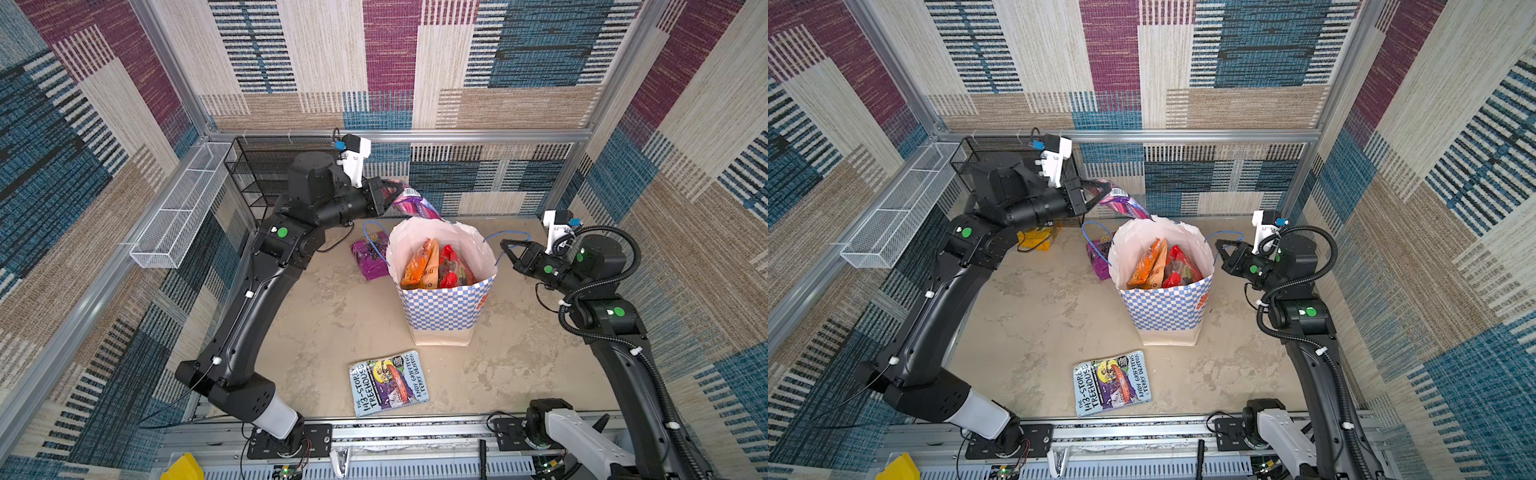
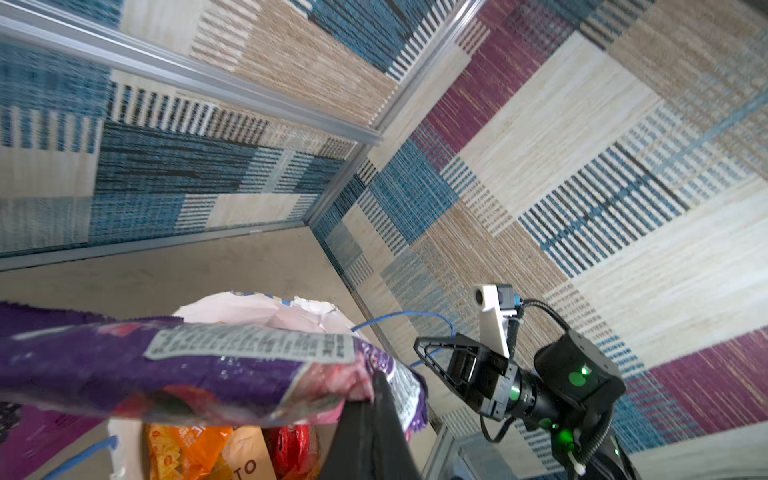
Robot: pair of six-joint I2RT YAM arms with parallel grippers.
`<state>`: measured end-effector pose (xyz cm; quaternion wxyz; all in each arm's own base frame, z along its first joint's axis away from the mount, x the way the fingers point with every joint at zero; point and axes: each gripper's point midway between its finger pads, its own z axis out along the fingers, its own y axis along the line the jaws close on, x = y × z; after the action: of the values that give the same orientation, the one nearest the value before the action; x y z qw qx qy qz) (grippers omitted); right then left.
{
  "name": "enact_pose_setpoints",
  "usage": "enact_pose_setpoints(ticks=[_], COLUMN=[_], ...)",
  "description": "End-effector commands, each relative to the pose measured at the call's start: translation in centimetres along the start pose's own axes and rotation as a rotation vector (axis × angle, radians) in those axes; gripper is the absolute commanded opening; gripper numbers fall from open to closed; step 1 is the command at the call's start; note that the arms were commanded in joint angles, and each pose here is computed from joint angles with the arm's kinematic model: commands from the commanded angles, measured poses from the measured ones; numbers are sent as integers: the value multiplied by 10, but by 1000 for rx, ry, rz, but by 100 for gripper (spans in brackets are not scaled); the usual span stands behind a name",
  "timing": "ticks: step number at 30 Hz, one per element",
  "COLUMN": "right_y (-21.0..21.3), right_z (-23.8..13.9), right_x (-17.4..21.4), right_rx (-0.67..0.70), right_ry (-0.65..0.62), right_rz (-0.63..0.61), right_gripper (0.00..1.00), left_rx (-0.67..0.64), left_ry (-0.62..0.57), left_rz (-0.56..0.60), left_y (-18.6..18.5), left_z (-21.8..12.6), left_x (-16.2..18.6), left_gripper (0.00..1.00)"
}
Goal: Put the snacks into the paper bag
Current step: 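Lift the purple candy bag and carry it over the paper bag, then lower the purple candy bag into the paper bag and open the left gripper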
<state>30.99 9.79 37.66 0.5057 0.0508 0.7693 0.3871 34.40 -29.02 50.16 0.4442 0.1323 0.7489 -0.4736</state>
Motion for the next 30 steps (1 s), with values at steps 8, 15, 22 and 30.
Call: enact_pose_setpoints(ticks=[8,15,22,30], right_y=[17,15,14,13], right_z=[-2,-2,-1,1], right_x=[-13,-11,-9,-9], right_rx=[-66,-63,-69,-68], right_ry=[-53,-50,-42,-42], right_rz=[-36,-36,-33,-31], right_gripper=[3,3,3,3], left_rx=[-59,-164,-213,-204], left_ry=[374,525,621,718], left_rz=[74,94,126,140], left_y=[16,41,54,57], left_z=[57,72,74,72], left_x=[107,157,187,212], left_gripper=[0,0,0,0])
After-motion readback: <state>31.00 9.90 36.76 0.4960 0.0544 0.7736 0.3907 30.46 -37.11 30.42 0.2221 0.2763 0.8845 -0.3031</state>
